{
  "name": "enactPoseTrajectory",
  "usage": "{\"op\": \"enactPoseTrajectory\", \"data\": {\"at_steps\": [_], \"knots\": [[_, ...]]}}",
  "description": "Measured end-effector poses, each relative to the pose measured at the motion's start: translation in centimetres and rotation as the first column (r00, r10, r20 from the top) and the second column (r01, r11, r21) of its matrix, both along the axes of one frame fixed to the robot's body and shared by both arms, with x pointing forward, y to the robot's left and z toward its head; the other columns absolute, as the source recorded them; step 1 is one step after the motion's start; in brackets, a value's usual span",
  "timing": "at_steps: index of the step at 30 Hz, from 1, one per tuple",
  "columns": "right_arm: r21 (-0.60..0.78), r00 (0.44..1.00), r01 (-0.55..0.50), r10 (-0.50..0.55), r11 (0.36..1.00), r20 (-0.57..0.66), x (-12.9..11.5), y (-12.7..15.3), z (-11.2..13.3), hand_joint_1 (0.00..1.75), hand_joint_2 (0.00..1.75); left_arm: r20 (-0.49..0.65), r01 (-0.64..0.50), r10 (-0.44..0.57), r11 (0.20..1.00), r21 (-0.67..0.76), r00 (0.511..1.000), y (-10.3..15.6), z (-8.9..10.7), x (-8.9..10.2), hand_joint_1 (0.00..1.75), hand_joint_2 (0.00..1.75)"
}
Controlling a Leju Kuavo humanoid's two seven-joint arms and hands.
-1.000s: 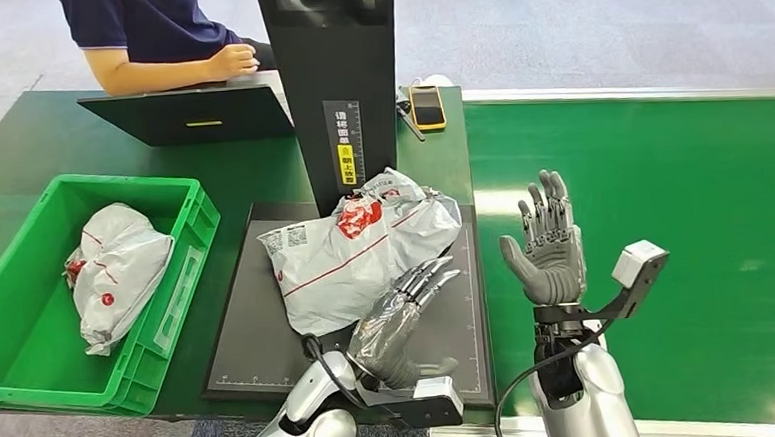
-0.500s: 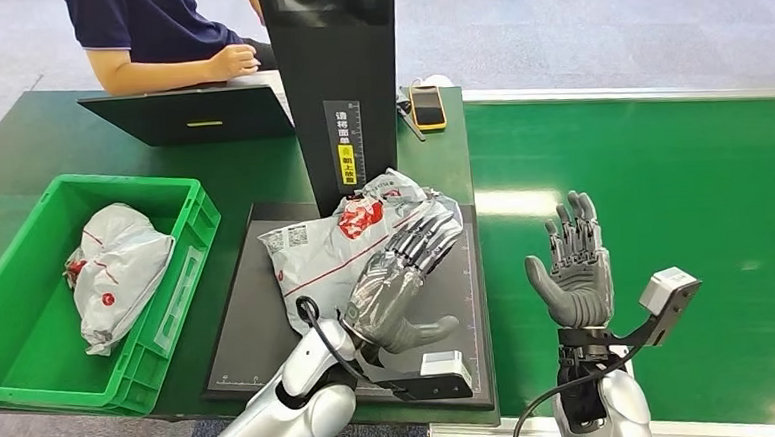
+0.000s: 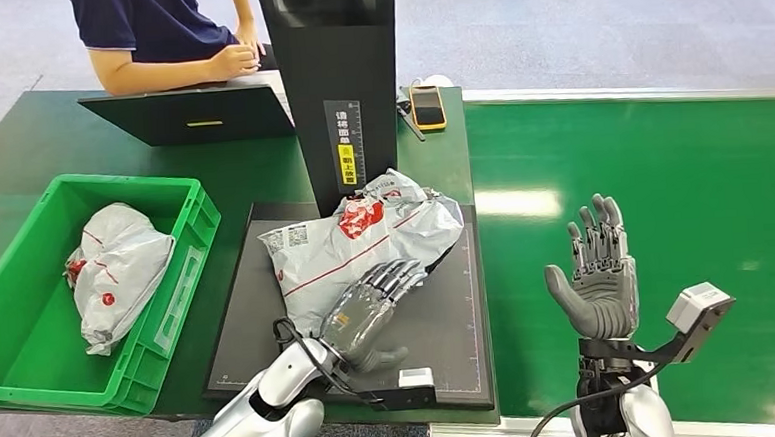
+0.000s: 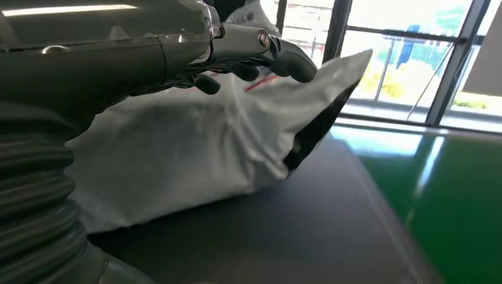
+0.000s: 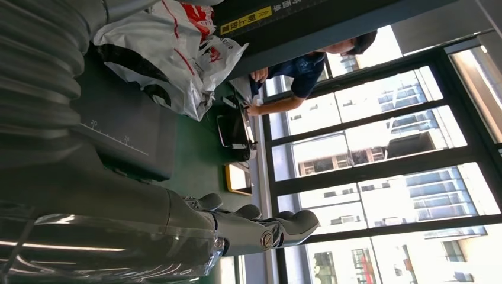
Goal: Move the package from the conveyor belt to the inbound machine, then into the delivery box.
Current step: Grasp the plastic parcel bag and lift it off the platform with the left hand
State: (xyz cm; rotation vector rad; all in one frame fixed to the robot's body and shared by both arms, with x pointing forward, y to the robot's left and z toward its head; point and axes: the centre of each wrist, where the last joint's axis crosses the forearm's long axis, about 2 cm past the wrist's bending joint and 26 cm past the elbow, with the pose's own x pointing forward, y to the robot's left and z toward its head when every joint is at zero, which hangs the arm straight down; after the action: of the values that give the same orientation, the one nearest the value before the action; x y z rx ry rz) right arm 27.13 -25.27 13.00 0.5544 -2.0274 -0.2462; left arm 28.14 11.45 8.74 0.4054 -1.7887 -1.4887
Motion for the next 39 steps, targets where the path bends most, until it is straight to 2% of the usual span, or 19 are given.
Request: {"op": "enactPoseTrajectory", "data": {"at_steps": [4,9,16,24,29,34,39], "knots": [[-0.009,1.0,-0.003,0.003,1.0,-0.002,-0.5,-0.1,-0.2,0.0,1.75,-0.024,-0.022,0.023,0.999,0.049,0.999,1.1,-1.5,-0.2,0.0,1.75],[-0.01,1.0,-0.003,0.003,1.0,-0.015,-1.0,-0.3,-0.6,0.0,1.75,-0.003,-0.062,0.062,0.995,0.076,0.998,2.2,-1.8,0.4,0.0,1.75],[-0.009,0.999,-0.008,0.008,1.0,-0.038,-1.9,-0.4,-1.4,0.0,1.75,0.041,-0.081,0.078,0.995,0.051,0.996,3.3,-0.7,0.1,0.0,1.75],[-0.008,0.999,-0.016,0.016,1.0,-0.048,-2.6,-0.4,-1.9,0.0,1.75,0.113,-0.069,0.078,0.994,-0.079,0.991,4.3,2.1,-0.7,0.0,1.75],[-0.008,0.999,-0.017,0.017,1.0,-0.047,-2.6,-0.4,-1.8,0.0,1.75,0.139,-0.056,0.073,0.991,-0.123,0.988,4.6,3.2,-1.1,0.0,1.75],[-0.008,0.999,-0.021,0.021,1.0,-0.045,-2.6,-0.4,-1.8,0.0,1.75,0.124,-0.065,0.079,0.991,-0.116,0.989,5.0,3.2,-0.8,0.0,1.75],[-0.009,0.999,-0.025,0.025,1.0,-0.041,-2.5,-0.3,-1.8,0.0,1.75,0.089,-0.075,0.078,0.996,-0.047,0.993,5.6,1.9,0.2,0.0,1.75]]}}
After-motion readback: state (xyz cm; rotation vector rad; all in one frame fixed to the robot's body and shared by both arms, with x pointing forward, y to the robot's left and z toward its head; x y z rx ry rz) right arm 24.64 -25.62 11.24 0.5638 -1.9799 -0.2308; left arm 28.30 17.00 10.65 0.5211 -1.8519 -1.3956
